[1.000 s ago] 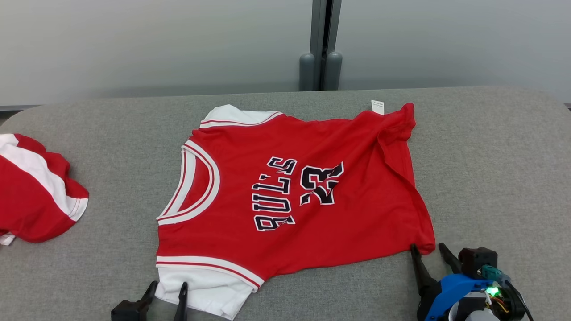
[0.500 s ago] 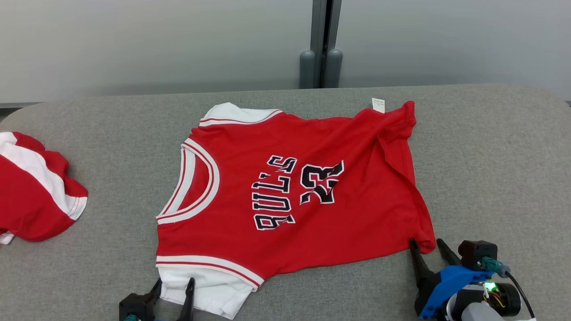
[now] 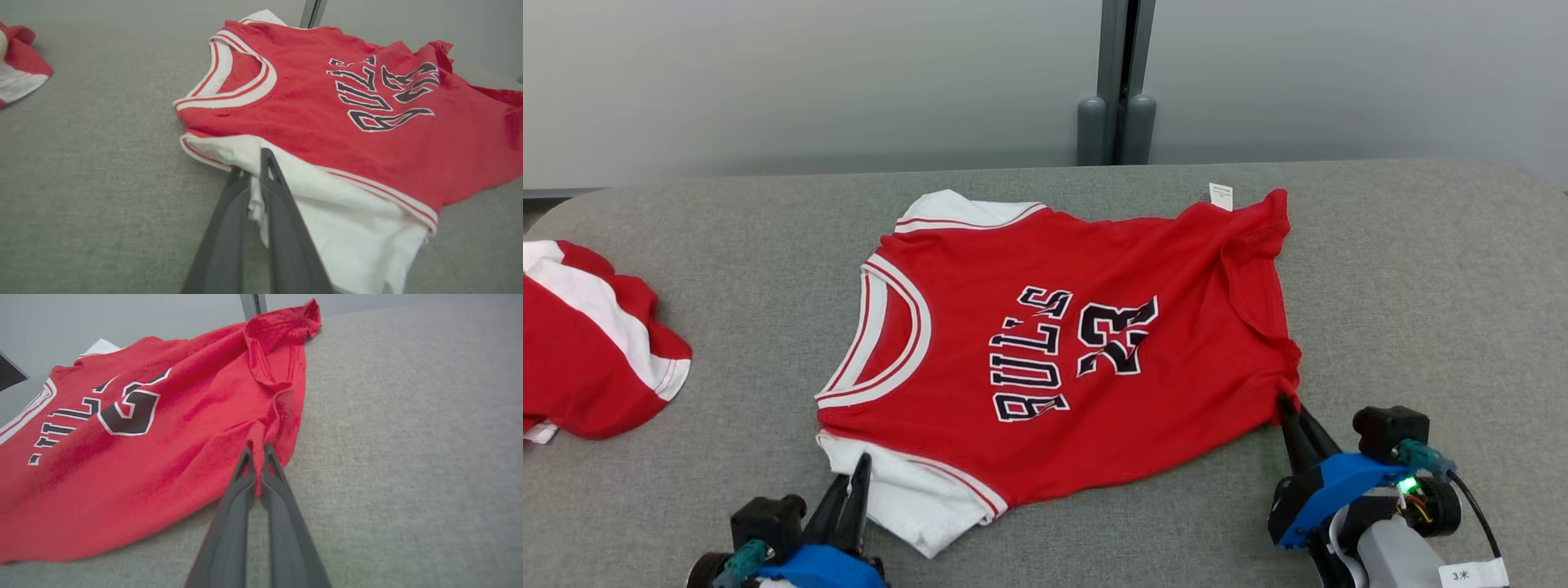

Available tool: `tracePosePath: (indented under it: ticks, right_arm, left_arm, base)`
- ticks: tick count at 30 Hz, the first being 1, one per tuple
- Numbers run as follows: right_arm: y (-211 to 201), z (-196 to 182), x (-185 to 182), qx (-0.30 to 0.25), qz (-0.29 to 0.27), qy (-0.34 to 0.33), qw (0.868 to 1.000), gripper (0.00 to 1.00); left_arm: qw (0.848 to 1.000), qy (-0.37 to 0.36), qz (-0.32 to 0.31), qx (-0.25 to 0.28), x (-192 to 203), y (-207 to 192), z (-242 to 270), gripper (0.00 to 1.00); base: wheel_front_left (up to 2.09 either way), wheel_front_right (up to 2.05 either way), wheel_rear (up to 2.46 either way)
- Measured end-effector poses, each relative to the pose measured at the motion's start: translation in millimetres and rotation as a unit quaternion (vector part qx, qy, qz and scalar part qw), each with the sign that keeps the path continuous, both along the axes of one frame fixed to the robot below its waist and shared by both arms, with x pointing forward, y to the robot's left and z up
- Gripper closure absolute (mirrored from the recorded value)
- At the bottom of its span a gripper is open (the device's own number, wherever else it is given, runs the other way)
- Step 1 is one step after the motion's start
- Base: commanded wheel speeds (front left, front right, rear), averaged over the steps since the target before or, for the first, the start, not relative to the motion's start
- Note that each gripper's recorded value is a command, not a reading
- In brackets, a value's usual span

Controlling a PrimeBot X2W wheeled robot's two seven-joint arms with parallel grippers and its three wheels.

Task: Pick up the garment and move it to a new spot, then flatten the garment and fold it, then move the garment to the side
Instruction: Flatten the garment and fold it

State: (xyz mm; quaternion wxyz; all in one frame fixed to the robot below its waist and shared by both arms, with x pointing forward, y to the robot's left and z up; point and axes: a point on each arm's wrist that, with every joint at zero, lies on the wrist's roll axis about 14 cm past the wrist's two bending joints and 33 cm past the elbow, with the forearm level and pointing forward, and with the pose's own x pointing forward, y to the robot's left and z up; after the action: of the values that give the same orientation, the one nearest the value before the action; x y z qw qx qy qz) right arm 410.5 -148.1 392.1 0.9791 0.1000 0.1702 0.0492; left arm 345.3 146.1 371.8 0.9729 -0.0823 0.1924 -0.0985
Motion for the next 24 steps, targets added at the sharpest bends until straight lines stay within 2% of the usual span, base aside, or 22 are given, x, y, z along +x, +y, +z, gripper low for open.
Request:
tracePosePath:
  ticks: [5, 12, 18, 24]
  right_arm:
    - [2, 32, 19, -0.006, 0.011, -0.057, 0.998, 1.00]
    - [3, 94, 65, -0.029, 0.035, -0.151, 0.987, 1.00]
    - [0, 150, 122, -0.041, 0.040, -0.218, 0.974, 1.00]
    - [-5, 192, 185, -0.047, 0.035, -0.253, 0.966, 1.00]
  left_arm:
    - [0.996, -0.077, 0.013, -0.038, 27, 0, 47, 1.00]
    - [0.983, -0.183, -0.016, -0.024, 87, 8, 118, 1.00]
    - [0.966, -0.253, -0.043, -0.019, 162, 5, 178, 1.00]
    - [0.951, -0.301, -0.057, -0.033, 241, -6, 239, 1.00]
  base:
    - [0.00, 0.00, 0.00]
    - [0.00, 0.00, 0.00]
    - [0.00, 0.00, 0.00]
    - [0.00, 0.00, 0.00]
